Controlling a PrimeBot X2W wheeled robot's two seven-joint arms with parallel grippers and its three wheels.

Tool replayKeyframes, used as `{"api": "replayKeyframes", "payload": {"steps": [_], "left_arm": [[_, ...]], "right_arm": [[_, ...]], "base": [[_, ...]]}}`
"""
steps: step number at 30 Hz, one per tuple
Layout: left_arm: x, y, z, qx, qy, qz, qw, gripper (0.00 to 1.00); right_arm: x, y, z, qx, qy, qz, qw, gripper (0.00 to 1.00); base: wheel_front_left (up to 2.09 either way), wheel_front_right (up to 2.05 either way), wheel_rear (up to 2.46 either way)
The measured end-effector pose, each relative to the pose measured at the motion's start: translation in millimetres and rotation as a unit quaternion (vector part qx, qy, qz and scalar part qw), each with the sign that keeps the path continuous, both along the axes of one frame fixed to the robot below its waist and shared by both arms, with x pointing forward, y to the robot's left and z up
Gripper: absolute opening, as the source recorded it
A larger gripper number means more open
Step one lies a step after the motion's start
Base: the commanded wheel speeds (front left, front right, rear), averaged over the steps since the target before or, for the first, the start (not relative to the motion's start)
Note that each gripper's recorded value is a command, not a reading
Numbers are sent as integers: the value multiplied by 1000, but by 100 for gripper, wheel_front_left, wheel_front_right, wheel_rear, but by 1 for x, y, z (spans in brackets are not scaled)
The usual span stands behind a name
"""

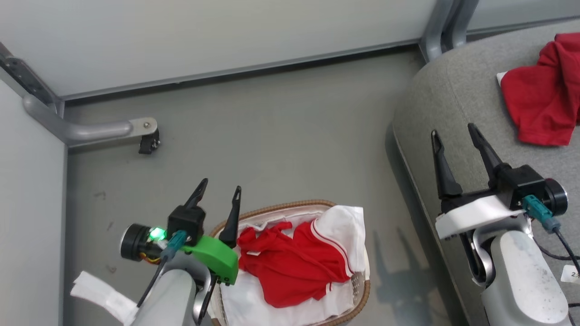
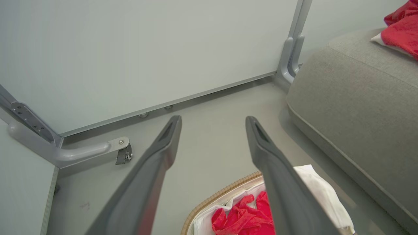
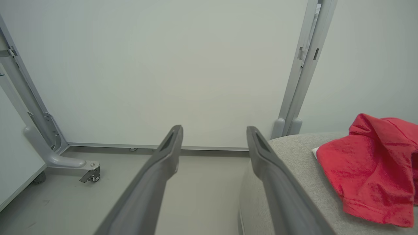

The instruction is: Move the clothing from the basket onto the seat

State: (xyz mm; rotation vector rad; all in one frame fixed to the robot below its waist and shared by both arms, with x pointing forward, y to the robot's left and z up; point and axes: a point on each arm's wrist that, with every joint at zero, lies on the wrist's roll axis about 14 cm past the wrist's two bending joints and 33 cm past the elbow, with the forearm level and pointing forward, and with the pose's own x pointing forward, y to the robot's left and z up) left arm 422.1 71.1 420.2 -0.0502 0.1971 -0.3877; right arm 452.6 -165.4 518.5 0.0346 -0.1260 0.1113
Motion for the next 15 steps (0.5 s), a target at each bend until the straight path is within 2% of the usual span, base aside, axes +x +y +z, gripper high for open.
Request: {"api": "replayKeyframes", "payload": {"steps": [3,7,10,15], "left_arm": [[6,-25,-24,38,24,-62,997,100],[5,-58,-60,78,59,-144,985,100],[-6,-78,-93,103,93,-203,969,100],[-30,-93,-150,145,161,-288,933,100]], "right_arm": [[14,-4,0,-2,-6,-5,1000,100],[33,-7,-5,-7,-9,-7,1000,100],[46,-8,-13,-8,-7,-7,1000,100],[63,-9,-35,-12,9,-4,1000,100]], "base": [[0,0,0],[0,0,0],[0,0,0],[0,0,0]]}}
